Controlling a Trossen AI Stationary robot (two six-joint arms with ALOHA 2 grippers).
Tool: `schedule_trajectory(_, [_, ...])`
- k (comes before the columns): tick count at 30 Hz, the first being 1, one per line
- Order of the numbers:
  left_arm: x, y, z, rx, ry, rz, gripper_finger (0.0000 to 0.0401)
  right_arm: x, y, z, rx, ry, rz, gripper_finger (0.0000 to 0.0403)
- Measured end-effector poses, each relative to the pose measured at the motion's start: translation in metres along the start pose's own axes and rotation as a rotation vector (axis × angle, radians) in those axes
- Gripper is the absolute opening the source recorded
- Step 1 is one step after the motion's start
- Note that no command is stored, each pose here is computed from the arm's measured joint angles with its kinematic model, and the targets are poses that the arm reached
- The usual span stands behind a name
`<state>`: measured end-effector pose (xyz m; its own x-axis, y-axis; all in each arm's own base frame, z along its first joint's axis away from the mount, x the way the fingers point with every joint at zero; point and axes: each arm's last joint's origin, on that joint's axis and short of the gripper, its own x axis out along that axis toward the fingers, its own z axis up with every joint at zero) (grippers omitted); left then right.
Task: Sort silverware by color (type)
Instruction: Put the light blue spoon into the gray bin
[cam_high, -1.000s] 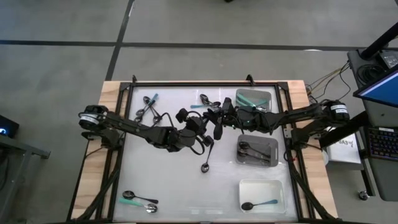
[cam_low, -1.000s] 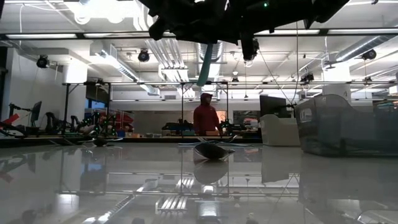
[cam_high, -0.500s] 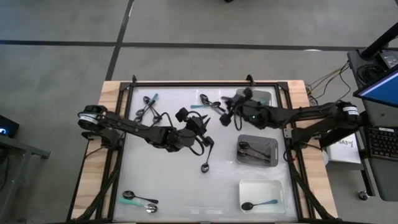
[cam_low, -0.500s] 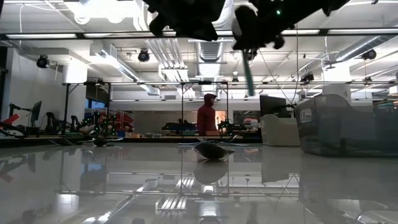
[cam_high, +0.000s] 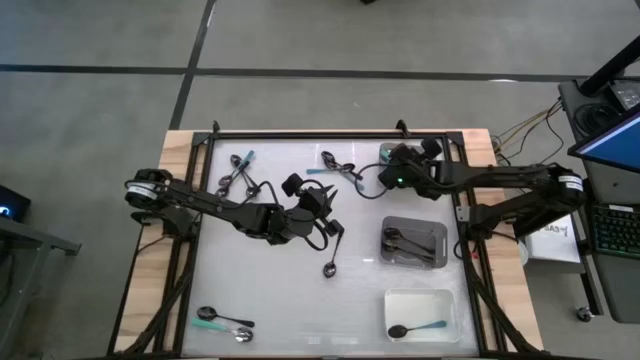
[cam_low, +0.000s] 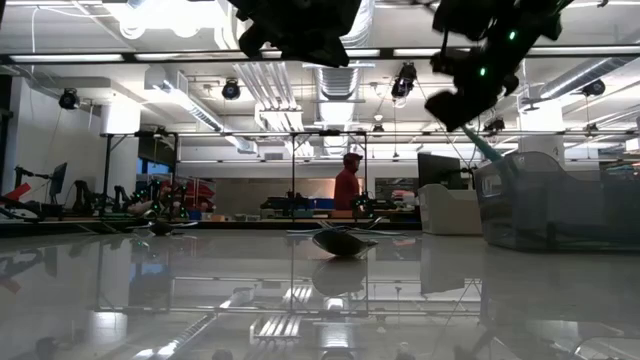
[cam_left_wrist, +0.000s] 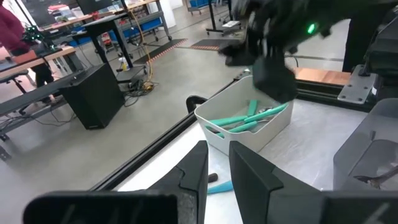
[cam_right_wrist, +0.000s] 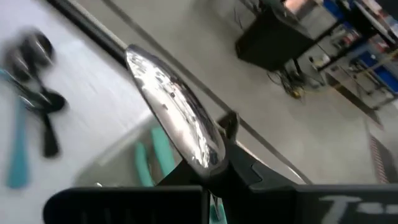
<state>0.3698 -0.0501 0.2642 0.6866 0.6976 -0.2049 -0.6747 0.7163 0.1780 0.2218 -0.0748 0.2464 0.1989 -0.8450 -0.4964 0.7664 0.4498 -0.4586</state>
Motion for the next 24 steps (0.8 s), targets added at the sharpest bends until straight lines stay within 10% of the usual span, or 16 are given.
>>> schedule_trajectory(15, [-0.028, -0.006, -0.004, 0.049, 0.058, -0.058, 0.0050, 0.066, 0.026, -0.027, -0.205, 0.245, -0.099, 0.0011])
schedule_trajectory(24, [-0.069, 0.018, -0.024, 0.027, 0.365, -0.119, 0.0050, 0.052, 0.016, -0.018, -0.153, 0.214, 0.023, 0.0051])
